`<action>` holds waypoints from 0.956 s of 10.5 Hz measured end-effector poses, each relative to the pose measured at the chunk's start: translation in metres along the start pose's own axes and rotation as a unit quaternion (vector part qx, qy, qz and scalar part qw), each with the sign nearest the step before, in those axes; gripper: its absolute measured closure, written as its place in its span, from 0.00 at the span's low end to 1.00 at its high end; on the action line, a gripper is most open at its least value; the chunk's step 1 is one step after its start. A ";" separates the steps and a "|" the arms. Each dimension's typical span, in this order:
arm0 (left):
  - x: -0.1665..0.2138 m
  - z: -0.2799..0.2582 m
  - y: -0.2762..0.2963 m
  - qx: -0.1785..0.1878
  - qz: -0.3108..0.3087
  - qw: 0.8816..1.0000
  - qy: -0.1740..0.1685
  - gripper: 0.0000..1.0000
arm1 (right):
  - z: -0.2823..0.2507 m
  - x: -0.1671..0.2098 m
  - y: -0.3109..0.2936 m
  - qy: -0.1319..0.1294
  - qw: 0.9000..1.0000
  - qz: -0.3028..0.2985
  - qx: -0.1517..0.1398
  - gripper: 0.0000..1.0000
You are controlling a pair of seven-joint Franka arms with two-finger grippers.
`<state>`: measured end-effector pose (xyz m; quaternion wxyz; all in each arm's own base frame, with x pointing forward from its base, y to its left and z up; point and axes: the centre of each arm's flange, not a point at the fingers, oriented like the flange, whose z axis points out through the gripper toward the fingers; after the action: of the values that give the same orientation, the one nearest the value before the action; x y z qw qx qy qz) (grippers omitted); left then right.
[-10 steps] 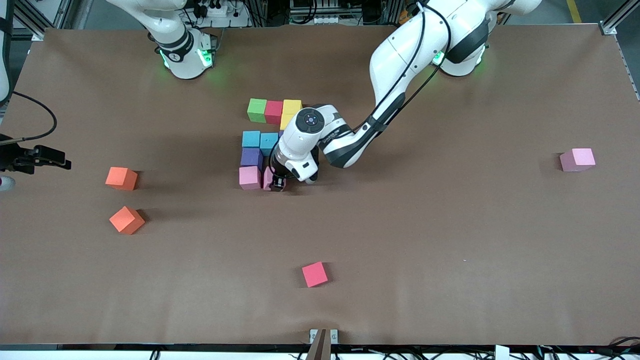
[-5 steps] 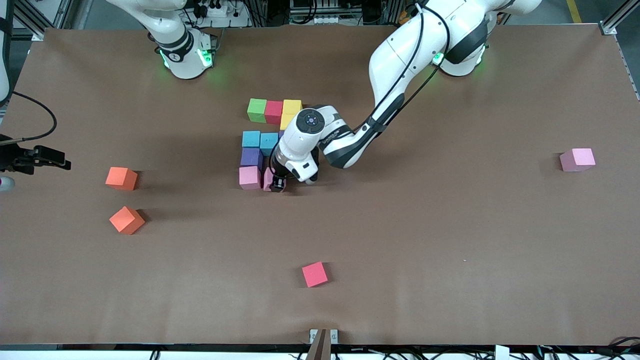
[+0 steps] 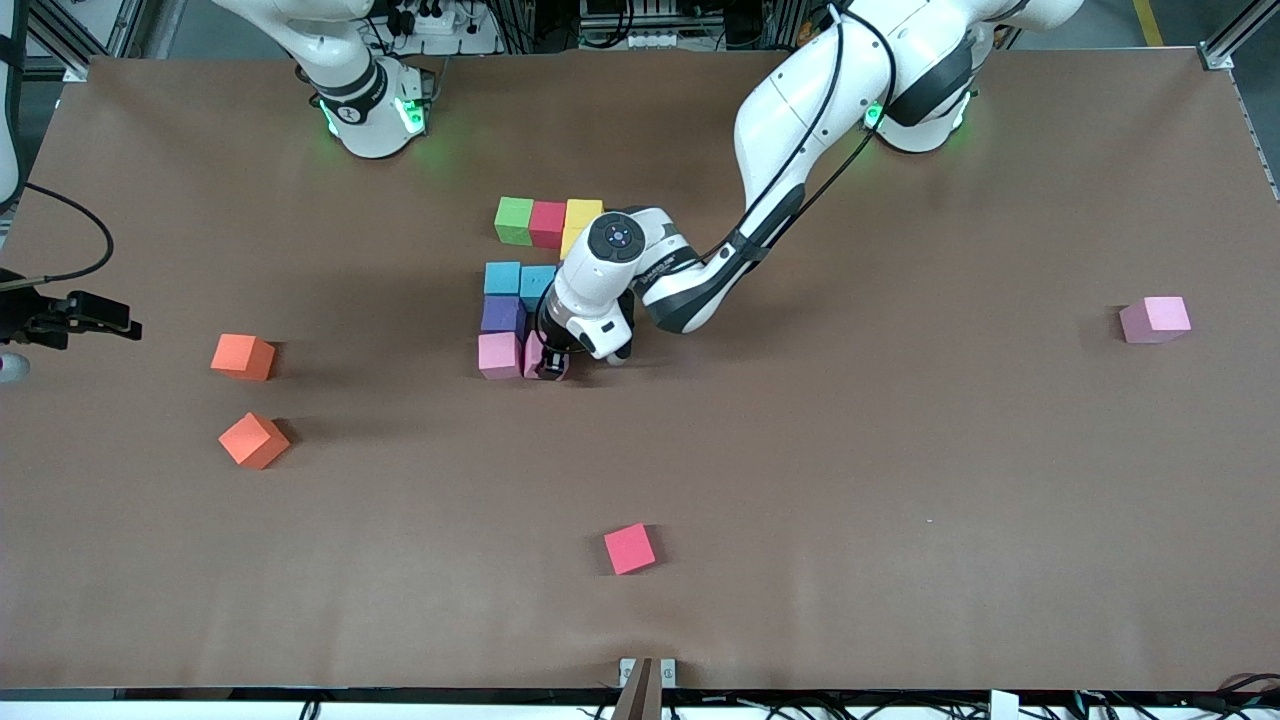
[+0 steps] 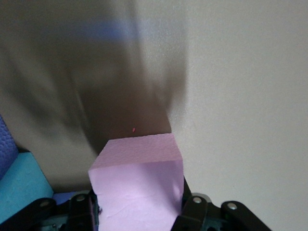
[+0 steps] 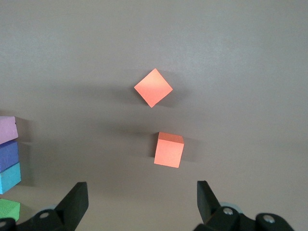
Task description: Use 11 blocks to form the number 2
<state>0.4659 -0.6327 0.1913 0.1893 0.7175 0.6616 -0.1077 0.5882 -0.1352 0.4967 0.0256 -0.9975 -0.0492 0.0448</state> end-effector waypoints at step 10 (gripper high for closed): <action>0.000 0.004 -0.003 -0.005 0.006 1.000 0.004 0.00 | 0.000 0.000 0.000 0.001 1.000 0.000 0.000 0.00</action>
<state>0.4632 -0.6342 0.1869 0.1912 0.7209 0.6585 -0.1001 0.5885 -0.1352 0.4969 0.0252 -0.9975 -0.0492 0.0437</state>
